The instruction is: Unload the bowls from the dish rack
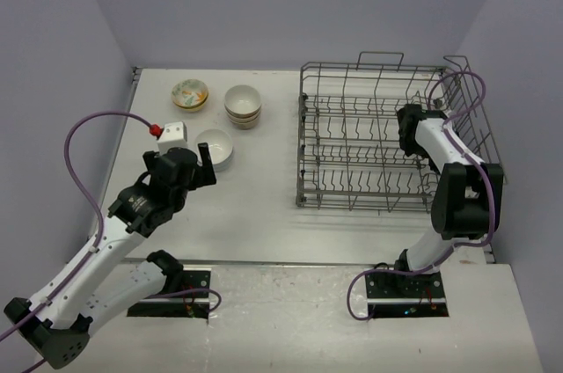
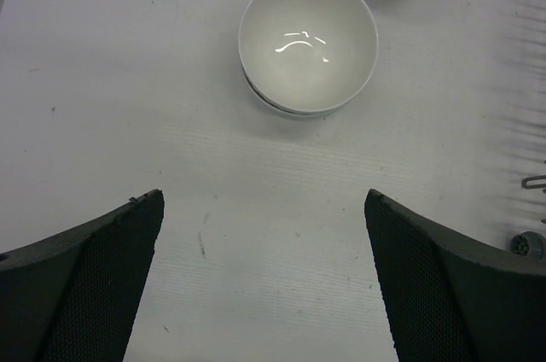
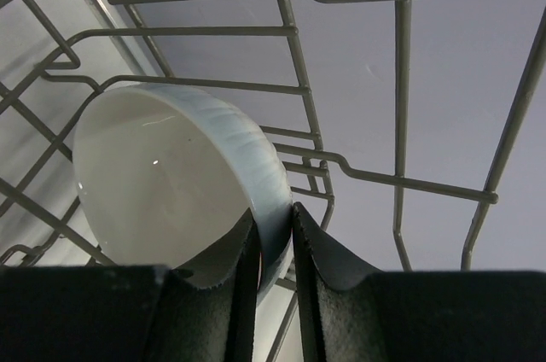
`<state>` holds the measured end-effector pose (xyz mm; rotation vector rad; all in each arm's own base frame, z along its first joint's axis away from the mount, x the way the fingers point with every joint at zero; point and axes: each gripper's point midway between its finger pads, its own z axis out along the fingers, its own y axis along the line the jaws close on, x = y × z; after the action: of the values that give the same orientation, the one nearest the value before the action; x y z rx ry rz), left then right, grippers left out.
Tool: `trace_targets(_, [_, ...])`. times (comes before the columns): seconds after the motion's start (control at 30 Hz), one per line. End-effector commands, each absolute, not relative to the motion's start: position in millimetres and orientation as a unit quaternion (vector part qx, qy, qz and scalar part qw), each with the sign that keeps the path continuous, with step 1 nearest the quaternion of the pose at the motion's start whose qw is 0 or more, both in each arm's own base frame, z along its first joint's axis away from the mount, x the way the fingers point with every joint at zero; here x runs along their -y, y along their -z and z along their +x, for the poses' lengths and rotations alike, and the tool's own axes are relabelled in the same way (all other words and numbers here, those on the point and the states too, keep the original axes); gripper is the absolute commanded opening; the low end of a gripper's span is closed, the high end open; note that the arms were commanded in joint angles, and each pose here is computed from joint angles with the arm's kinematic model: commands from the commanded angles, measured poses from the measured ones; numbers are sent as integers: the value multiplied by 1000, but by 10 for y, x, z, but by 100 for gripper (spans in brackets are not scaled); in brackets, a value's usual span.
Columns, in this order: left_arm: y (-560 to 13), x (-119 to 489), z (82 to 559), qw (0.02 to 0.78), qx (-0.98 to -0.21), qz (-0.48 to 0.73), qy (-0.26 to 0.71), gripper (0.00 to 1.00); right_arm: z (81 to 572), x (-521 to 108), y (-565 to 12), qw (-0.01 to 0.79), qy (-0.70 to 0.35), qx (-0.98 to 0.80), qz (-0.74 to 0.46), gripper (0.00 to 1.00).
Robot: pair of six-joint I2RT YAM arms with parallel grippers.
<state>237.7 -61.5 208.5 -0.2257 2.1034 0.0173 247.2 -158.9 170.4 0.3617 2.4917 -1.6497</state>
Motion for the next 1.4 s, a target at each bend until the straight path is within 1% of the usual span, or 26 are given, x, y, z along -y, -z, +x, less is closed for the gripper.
trace_targets(0.0, [-2284, 651, 2405, 516, -851, -96, 7, 100, 2508, 1633, -1627, 83, 543, -823, 147, 20])
trace_targets(0.13, [-2292, 681, 2389, 518, -851, -90, 11, 100, 2502, 1652, -1628, 79, 547, -820, 146, 14])
trace_targets(0.17, [-2300, 689, 2385, 519, -850, -88, 13, 100, 2505, 1653, -1624, 79, 547, -820, 146, 10])
trace_targets(0.33, [-2300, 694, 2385, 520, -849, -88, 16, 100, 2522, 1650, -1608, 84, 543, -823, 145, 6])
trace_targets(0.37, [-2309, 695, 2384, 521, -849, -87, 17, 100, 2523, 1654, -1602, 83, 543, -823, 145, 2])
trace_targets(0.4, [-2309, 693, 2384, 522, -848, -88, 17, 100, 2541, 1649, -1598, 85, 542, -823, 145, 0])
trace_targets(0.53, [-2305, 696, 2385, 521, -849, -87, 17, 100, 2563, 1657, -1605, 85, 546, -821, 145, 0])
trace_targets(0.67, [-2299, 706, 2388, 520, -850, -84, 18, 100, 2591, 1647, -1729, 91, 560, -809, 154, 0])
trace_targets(0.73, [-2302, 707, 2386, 520, -850, -84, 18, 100, 2652, 1635, -1850, 96, 581, -792, 160, 0])
trace_targets(0.77, [-2304, 711, 2388, 520, -850, -83, 19, 100, 2555, 1631, -1907, 85, 590, -785, 170, 0])
trace_targets(0.8, [-2306, 709, 2387, 520, -850, -84, 19, 100, 2571, 1634, -1909, 77, 602, -777, 166, 0])
trace_targets(0.83, [-2310, 712, 2384, 520, -850, -83, 20, 100, 2604, 1560, -2030, 78, 614, -771, 147, 0])
trace_targets(0.9, [-2317, 714, 2375, 522, -849, -83, 22, 100, 2677, 1553, -2006, 82, 622, -766, 142, 0])
trace_targets(1.1, [-2328, 724, 2364, 525, -847, -82, 24, 100, 2719, 1515, -2208, 107, 618, -765, 144, 0])
trace_targets(1.23, [-2338, 721, 2359, 526, -846, -82, 25, 100, 2737, 1485, -2463, 137, 613, -763, 152, 0])
trace_targets(1.37, [-2358, 712, 2355, 529, -844, -84, 27, 100, 2721, 1496, -2478, 135, 617, -761, 149, 0])
